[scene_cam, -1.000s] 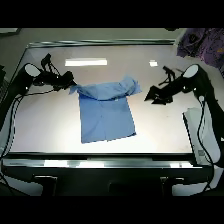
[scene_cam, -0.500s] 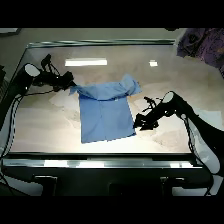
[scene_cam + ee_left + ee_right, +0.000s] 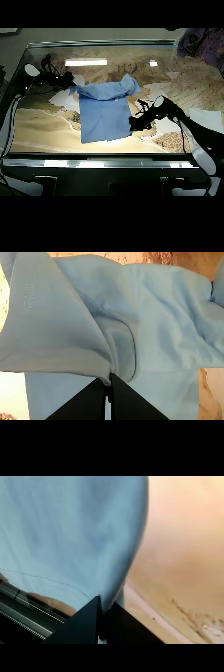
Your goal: Fold the clothes and pants, and hang the long-sleeved shirts on hangers.
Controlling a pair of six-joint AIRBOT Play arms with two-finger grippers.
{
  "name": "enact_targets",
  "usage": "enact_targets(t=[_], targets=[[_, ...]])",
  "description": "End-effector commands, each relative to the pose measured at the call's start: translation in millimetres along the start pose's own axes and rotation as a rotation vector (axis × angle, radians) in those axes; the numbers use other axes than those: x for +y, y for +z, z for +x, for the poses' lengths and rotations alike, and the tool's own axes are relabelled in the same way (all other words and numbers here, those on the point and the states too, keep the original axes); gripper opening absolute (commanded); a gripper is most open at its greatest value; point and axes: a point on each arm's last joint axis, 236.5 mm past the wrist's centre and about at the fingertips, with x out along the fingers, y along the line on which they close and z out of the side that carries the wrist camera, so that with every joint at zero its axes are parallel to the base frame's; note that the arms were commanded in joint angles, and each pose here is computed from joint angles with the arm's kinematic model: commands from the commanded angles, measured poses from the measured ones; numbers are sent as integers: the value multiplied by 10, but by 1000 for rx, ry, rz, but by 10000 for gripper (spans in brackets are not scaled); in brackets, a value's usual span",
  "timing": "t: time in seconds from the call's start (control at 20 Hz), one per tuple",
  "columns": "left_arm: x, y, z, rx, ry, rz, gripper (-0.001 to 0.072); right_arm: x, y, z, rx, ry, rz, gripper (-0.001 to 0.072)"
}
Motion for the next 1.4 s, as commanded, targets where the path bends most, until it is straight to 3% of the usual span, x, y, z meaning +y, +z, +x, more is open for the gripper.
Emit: enact_targets(t=[0.0, 0.15, 0.2, 0.35, 0.45, 0.75, 0.8, 0.85, 0.9, 1.05, 1.1, 1.25, 1.35], targets=[[67, -25, -94, 22, 7, -11, 16, -94, 95, -182, -44, -98, -55, 35], [243, 20, -434, 21, 34, -27, 16, -506, 601, -1076, -244, -459, -96, 36], [317, -7, -568, 34, 56, -26, 15, -518, 871, -1493, -384, -494, -34, 36], [546, -278, -828, 139, 162, 17, 16, -394, 1542, -2634, -793, -434, 15, 36], [568, -446, -849, 202, 207, 45, 16, -521, 1704, -3046, -922, -397, 100, 37], [82, -468, -554, 145, 165, 118, 15, -718, 1935, -2412, -783, -215, 238, 45], [47, -451, -536, 133, 161, 112, 16, -705, 1922, -2369, -766, -195, 249, 160], [36, -454, -530, 132, 160, 110, 16, -704, 1877, -2389, -755, -186, 256, 356], [39, -465, -532, 137, 161, 109, 16, -728, 1798, -2461, -744, -196, 233, 502], [63, -495, -545, 152, 166, 106, 16, -956, 1373, -2713, -652, -231, 134, 605], [62, -495, -545, 152, 166, 106, 16, -1060, 1151, -2721, -582, -211, 124, 681], [61, -493, -545, 151, 165, 106, 16, -1201, 731, -2558, -471, 28, 227, 678], [59, -496, -544, 152, 165, 106, 16, -1337, 532, -2269, -406, 91, 269, 677]])
